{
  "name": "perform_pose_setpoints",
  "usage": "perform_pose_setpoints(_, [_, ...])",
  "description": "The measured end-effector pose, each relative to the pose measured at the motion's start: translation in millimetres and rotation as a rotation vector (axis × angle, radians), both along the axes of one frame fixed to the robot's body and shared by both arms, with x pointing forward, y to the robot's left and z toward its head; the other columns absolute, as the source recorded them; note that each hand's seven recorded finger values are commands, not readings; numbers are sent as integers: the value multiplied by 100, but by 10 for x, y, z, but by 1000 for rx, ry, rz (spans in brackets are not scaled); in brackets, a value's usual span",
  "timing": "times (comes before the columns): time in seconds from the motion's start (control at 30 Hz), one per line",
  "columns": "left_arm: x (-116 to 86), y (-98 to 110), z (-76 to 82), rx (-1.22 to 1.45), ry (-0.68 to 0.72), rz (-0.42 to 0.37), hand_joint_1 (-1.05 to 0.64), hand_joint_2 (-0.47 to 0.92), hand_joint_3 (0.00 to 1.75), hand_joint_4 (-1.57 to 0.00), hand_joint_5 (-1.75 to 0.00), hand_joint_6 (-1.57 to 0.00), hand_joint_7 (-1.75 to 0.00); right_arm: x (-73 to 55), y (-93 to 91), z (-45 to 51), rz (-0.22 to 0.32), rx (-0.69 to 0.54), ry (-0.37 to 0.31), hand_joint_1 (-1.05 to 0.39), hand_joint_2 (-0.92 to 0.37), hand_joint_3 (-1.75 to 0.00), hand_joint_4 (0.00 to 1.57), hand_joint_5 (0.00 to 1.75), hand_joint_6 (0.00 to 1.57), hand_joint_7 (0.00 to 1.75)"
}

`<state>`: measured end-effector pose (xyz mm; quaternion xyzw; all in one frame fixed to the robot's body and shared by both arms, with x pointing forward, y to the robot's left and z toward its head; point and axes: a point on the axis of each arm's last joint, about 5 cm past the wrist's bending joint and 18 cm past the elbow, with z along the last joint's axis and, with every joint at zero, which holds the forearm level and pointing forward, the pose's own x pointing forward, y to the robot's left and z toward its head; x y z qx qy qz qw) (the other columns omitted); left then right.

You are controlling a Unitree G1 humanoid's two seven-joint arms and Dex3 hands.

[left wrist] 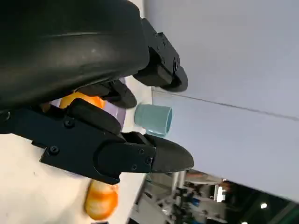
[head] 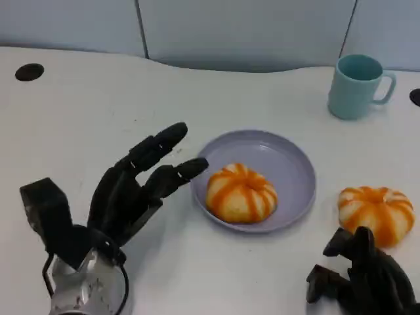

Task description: Grasp the bread from the table and place it into the plate.

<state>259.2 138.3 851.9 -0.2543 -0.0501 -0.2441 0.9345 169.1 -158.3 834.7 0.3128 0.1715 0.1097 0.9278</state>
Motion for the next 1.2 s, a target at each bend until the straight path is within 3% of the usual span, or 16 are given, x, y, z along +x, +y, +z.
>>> perform_pose_setpoints(0.03, [-36, 15, -14, -25, 23, -4, -67, 92, 43, -53, -115, -75, -36, 0, 0, -1, 0, 0, -1, -46, -92, -51, 119, 131, 104, 121])
perform_pose_setpoints(0.07, [-71, 33, -26, -45, 46, -10, -67, 92, 42, -56, -126, -66, -72, 0, -1, -2, 0, 0, -1, -46, -92, -51, 119, 131, 104, 121])
perform_pose_setpoints(0.13, [-143, 69, -40, -86, 87, -9, -67, 92, 41, -58, -132, -58, -96, -2, -4, -4, 2, 1, -3, -46, -92, -52, 119, 131, 104, 121])
perform_pose_setpoints(0.17, [-173, 80, -48, -94, 111, -8, -64, 92, 45, -60, -151, -56, -123, -3, -7, -5, 4, 1, -4, -46, -92, -51, 119, 131, 104, 120])
perform_pose_setpoints(0.27, [-282, 109, -57, -107, 183, 25, -59, 92, 46, -64, -171, -53, -155, -2, -7, -5, 7, 1, -5, -46, -92, -50, 120, 130, 104, 120])
perform_pose_setpoints(0.37, [-412, 111, -93, -150, 274, 67, -57, 92, 41, -66, -174, -48, -170, -3, -8, -6, 4, -3, -2, -45, -92, -51, 120, 130, 104, 120])
perform_pose_setpoints(0.73, [-583, 63, -131, -160, 388, 126, -52, 92, 44, -75, -175, -52, -175, -19, -25, -12, 6, -4, 2, -46, -92, -50, 120, 130, 104, 120])
perform_pose_setpoints(1.2, [-536, 55, -180, -128, 399, 131, -50, 92, 39, -74, -175, -53, -175, -14, -78, -11, -19, -12, 2, -46, -92, -51, 118, 131, 102, 125])
